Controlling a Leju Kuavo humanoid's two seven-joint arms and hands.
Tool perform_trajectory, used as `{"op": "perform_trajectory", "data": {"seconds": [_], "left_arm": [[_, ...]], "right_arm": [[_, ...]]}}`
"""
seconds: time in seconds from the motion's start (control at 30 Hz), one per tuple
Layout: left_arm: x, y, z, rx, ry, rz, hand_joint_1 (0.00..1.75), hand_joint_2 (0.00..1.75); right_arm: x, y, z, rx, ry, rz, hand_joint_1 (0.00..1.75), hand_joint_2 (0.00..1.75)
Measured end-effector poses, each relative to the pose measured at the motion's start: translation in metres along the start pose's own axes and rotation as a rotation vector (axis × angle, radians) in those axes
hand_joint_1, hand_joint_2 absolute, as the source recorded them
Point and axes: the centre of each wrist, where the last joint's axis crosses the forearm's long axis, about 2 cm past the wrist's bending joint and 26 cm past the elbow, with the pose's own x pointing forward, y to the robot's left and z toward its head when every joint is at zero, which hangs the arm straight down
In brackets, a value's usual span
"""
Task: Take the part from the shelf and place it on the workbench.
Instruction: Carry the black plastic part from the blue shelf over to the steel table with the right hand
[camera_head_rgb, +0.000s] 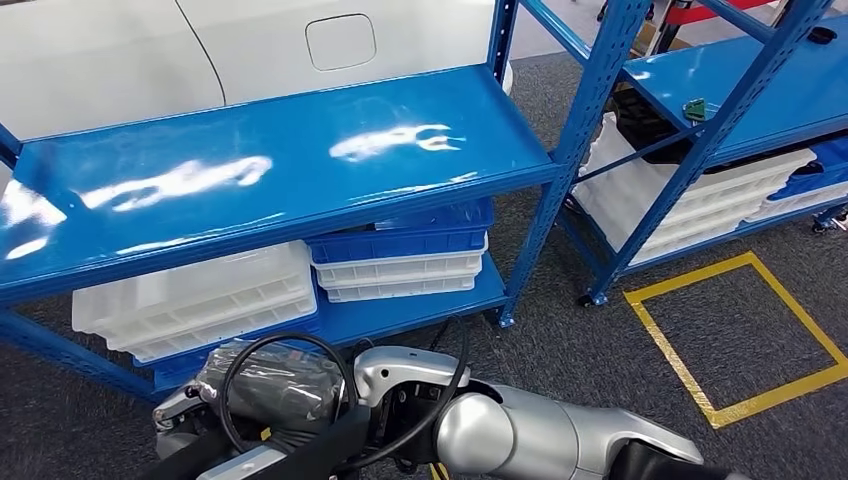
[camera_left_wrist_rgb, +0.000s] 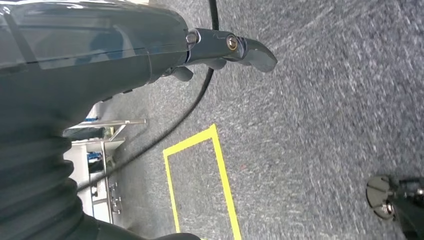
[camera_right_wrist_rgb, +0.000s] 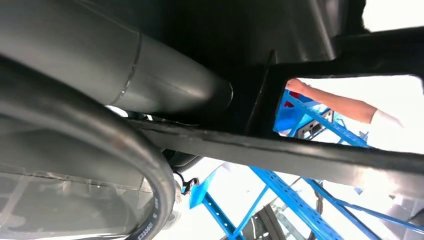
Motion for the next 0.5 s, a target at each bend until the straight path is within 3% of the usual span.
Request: {"op": "perform_trajectory", "data": {"seconds": [0.5], "left_arm": [[0.0001,0.0001,-0.0001,-0.001,0.002,-0.003,0.00,1.75]], "right_arm": [[0.0012,-0.0003,-0.0022,-0.002,-0.004,0.000,1.75,0.00]]}}
